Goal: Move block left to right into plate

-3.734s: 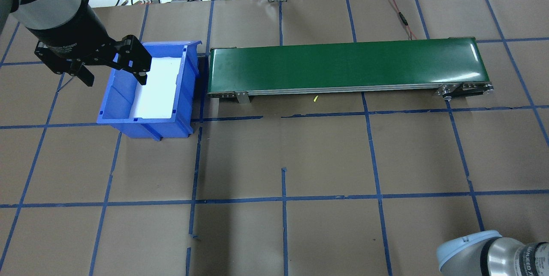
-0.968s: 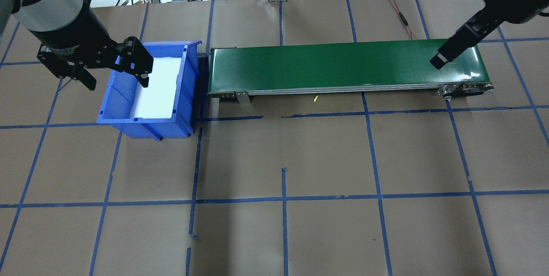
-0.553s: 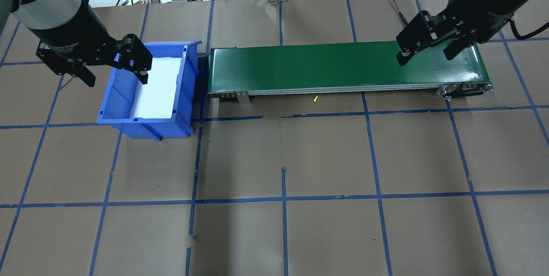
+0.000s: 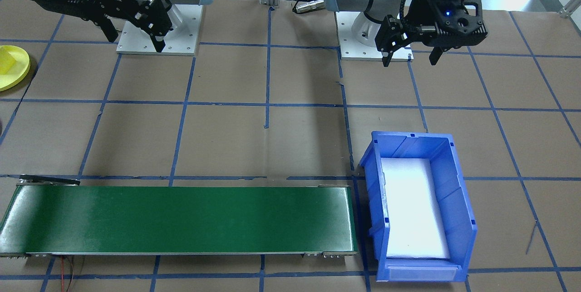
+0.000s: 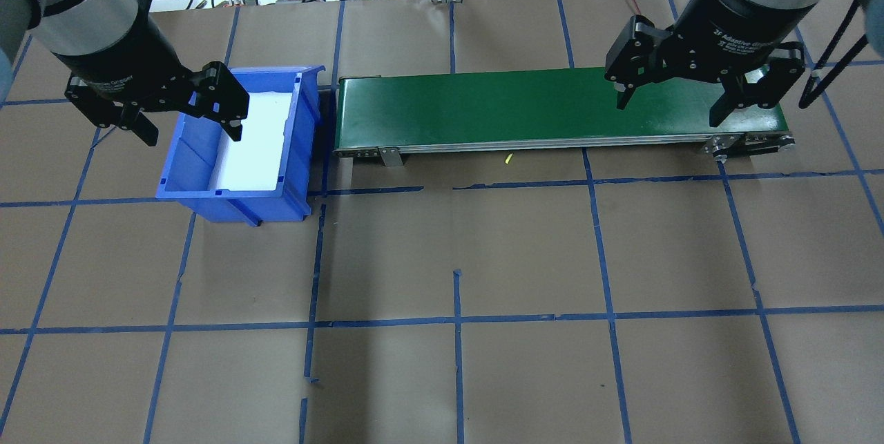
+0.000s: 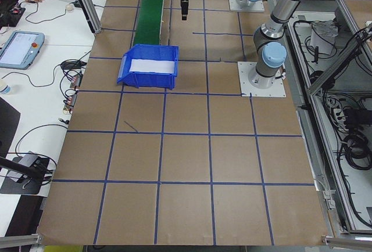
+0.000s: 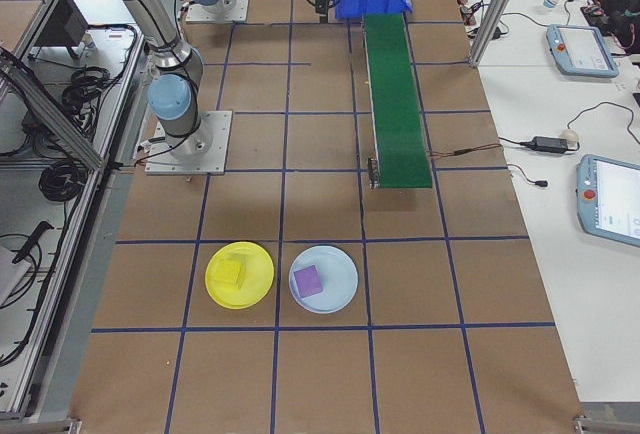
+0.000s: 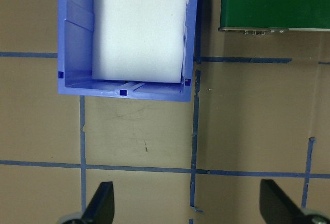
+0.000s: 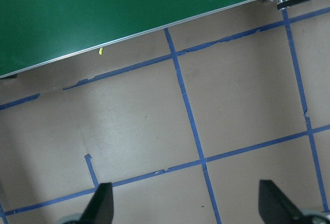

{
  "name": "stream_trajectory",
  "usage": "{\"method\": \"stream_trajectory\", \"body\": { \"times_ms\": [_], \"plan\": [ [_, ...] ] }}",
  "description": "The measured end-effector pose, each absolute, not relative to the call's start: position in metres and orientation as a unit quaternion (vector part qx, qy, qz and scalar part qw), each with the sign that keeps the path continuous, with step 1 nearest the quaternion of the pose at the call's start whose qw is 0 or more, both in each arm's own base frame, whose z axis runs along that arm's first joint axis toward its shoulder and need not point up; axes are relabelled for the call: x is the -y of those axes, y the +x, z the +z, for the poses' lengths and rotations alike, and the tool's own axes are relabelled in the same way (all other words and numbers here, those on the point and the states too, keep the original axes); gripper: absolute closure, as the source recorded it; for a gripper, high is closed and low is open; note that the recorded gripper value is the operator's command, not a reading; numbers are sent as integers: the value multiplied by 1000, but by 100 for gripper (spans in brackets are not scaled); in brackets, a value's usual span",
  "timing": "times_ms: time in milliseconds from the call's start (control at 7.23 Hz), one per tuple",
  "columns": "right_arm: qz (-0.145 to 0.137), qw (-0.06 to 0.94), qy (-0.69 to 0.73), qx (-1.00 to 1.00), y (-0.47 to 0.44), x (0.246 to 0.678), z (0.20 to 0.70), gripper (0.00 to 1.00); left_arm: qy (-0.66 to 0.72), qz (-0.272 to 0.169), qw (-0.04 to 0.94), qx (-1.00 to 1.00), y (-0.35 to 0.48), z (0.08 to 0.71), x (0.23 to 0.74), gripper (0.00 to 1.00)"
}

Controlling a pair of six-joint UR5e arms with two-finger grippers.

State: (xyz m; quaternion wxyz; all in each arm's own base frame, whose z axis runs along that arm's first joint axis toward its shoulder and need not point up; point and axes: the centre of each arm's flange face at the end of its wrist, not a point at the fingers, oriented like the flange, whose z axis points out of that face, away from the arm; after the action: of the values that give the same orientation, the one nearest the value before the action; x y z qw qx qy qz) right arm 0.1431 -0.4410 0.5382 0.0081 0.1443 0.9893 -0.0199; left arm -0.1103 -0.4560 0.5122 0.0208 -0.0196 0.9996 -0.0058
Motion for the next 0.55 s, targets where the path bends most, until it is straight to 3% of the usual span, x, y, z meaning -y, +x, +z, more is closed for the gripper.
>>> {"method": "stream_trajectory", "body": {
  "times_ms": [553],
  "plan": [
    [-25,-15,128,-991,142,441,539,0,-20,-3,23,-1000,-110,512,454,0]
  ]
}}
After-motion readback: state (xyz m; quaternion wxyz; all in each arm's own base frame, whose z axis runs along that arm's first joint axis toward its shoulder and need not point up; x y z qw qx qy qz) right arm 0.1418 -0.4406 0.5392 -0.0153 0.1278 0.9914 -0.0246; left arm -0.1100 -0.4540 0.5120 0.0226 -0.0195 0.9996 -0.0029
